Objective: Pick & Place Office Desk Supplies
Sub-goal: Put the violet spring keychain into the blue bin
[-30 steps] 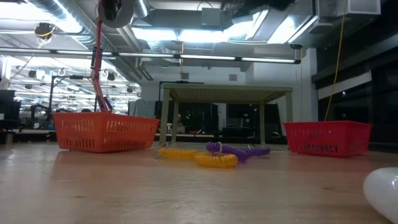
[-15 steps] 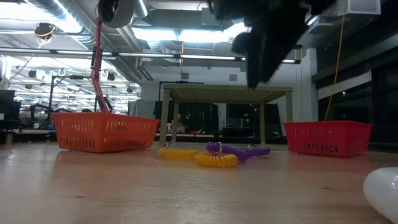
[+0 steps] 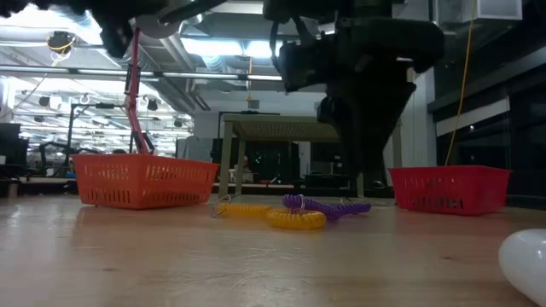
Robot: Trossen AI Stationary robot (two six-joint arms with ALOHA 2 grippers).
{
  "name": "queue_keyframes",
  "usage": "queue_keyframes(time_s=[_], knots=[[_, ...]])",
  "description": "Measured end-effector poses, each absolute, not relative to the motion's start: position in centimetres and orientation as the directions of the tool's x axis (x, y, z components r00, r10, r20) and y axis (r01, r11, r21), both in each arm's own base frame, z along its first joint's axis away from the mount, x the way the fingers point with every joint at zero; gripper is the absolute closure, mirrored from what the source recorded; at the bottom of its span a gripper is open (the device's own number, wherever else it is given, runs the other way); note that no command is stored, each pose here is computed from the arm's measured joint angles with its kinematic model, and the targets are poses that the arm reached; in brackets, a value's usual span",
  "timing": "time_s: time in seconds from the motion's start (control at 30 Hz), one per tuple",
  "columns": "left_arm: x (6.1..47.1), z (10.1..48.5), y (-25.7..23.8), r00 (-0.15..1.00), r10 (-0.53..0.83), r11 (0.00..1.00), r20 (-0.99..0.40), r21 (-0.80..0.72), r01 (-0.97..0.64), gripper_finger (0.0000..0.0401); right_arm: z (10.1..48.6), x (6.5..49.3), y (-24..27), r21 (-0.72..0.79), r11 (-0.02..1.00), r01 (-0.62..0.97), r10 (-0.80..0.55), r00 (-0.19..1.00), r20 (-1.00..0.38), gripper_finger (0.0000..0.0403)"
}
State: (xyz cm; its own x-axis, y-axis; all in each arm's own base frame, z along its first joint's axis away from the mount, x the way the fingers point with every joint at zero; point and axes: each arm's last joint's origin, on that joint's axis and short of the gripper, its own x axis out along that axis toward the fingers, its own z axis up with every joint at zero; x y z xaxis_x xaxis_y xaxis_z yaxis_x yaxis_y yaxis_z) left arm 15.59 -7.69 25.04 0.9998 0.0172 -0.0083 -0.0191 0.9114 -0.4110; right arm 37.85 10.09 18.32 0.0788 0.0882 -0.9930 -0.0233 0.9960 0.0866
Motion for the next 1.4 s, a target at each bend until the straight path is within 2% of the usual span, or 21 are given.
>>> queue_keyframes(time_s=[0.13,0.27,0.43,0.7,0.83,1.27,1.4], knots=[[14.2,23.8,-7.4,0.991,-0.089,0.916,-0.104,-0.4,0.041,0.0311,18.4,37.9,9.9,0.12,0.993,-0.002,0.12,0.079,-0.99,0.0198],[13.3,23.0,-7.0,0.969,-0.129,0.924,-0.212,-0.381,0.039,0.0311,18.4,38.0,9.6,0.143,0.989,0.026,0.141,0.079,-0.987,0.0198],[12.7,22.7,-6.7,0.972,-0.136,0.931,-0.19,-0.36,0.06,0.0311,18.5,38.3,8.6,0.147,0.987,0.059,0.142,0.088,-0.986,0.0198],[11.2,17.7,-5.7,0.98,-0.159,0.873,-0.117,-0.481,0.084,0.0311,18.6,39.4,7.2,0.177,0.975,0.136,0.152,0.173,-0.973,0.0198],[10.6,15.7,-5.4,0.976,-0.168,0.859,-0.141,-0.506,0.075,0.0311,17.7,39.7,7.2,0.179,0.971,0.161,0.154,0.161,-0.975,0.0198],[10.3,14.9,-5.6,0.951,-0.226,0.87,-0.21,-0.483,0.1,0.0311,14.3,40.0,7.6,0.211,0.957,0.198,0.206,0.044,-0.977,0.0198],[10.2,14.7,-5.7,0.946,-0.233,0.869,-0.226,-0.485,0.098,0.0311,15.6,40.0,7.6,0.235,0.947,0.221,0.218,0.098,-0.971,0.0198]])
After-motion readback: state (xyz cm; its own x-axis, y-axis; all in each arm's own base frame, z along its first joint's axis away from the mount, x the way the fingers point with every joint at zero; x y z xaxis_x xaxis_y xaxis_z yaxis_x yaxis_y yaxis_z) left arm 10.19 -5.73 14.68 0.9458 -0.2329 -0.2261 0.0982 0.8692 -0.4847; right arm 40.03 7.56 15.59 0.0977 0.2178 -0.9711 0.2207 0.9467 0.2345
